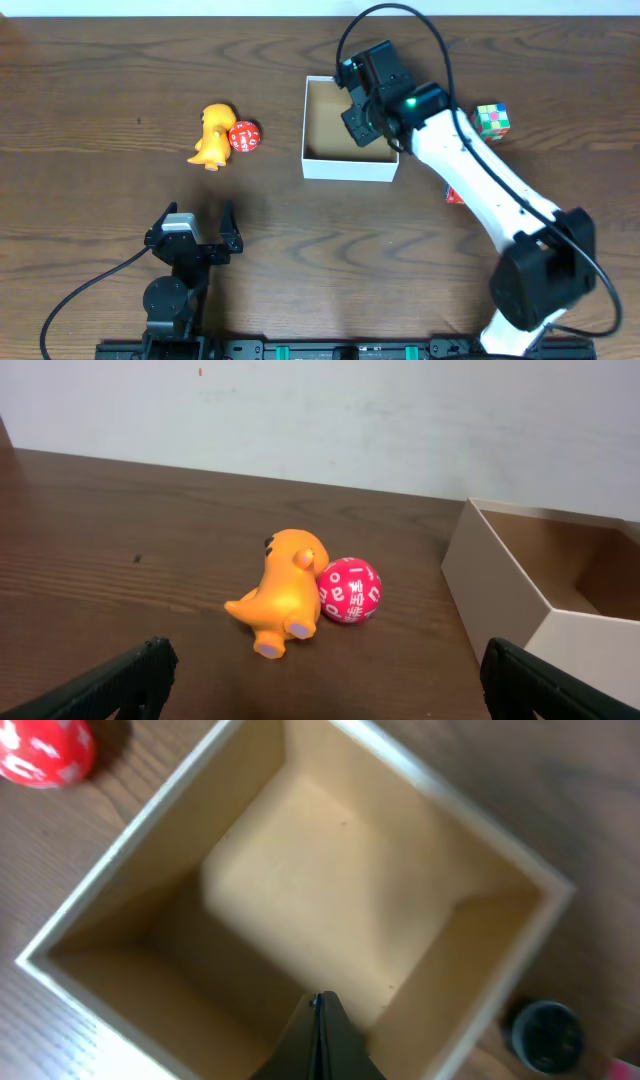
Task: Pack container
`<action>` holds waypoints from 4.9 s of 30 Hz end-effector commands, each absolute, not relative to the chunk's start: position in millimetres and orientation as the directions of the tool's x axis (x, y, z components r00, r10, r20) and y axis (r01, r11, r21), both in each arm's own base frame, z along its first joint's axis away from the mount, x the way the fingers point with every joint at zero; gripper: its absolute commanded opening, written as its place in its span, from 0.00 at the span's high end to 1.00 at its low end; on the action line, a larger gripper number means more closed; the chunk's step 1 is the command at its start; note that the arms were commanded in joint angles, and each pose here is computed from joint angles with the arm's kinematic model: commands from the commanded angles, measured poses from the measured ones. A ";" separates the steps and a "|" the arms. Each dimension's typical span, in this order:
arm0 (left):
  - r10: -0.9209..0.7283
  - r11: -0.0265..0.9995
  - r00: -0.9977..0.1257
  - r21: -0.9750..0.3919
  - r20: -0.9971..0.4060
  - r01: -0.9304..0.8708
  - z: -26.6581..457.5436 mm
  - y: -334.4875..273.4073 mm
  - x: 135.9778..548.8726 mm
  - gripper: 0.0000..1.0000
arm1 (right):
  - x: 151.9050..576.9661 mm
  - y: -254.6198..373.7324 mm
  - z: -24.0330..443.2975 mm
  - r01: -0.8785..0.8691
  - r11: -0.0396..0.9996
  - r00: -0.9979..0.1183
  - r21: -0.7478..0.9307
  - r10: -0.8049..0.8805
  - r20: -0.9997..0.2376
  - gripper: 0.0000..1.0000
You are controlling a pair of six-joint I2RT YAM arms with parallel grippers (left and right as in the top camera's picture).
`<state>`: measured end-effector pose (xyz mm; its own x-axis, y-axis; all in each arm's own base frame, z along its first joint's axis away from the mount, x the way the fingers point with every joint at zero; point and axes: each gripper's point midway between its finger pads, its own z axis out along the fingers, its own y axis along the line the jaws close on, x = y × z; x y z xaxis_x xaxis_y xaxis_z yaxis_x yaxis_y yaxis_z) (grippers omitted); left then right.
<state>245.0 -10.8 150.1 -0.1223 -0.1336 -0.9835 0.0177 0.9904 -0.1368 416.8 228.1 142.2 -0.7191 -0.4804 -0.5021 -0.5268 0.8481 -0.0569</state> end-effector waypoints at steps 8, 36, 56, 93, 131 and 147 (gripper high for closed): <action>-0.132 0.991 -0.175 -0.133 -0.976 -0.004 132.1 -7.9 244.2 0.02 | 403.8 250.0 119.8 -0.590 0.807 -0.716 -0.020 -0.534 -0.450 0.99; -0.132 0.991 -0.175 -0.133 -0.976 -0.004 132.1 -7.9 244.2 0.02 | 376.0 244.8 88.0 -0.609 0.793 -0.740 -0.012 -0.573 -0.353 0.99; -0.132 0.991 -0.175 -0.133 -0.976 -0.004 132.1 -7.9 244.2 0.02 | 350.6 247.7 83.4 -0.651 0.755 -0.740 0.074 -0.609 -0.285 0.99; -0.132 0.991 -0.175 -0.133 -0.976 -0.004 132.1 -7.9 244.2 0.02 | 313.2 237.8 97.1 -0.768 0.628 -0.639 0.128 -0.738 -0.216 0.99; -0.132 0.991 -0.175 -0.133 -0.976 -0.004 132.1 -7.9 244.2 0.02 | 407.1 99.9 152.3 0.094 0.994 -0.894 -0.048 0.063 -0.444 0.99; -0.132 0.991 -0.175 -0.133 -0.976 -0.004 132.1 -7.9 244.2 0.02 | 427.6 88.8 133.7 0.329 0.944 -0.832 0.029 0.304 -0.465 0.99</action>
<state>245.0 -10.8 150.3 -0.1220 -0.1336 -0.9835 0.0178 0.9904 -0.1368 424.4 97.9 151.2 -0.8452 0.2178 -0.4881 0.2343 0.9718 0.0280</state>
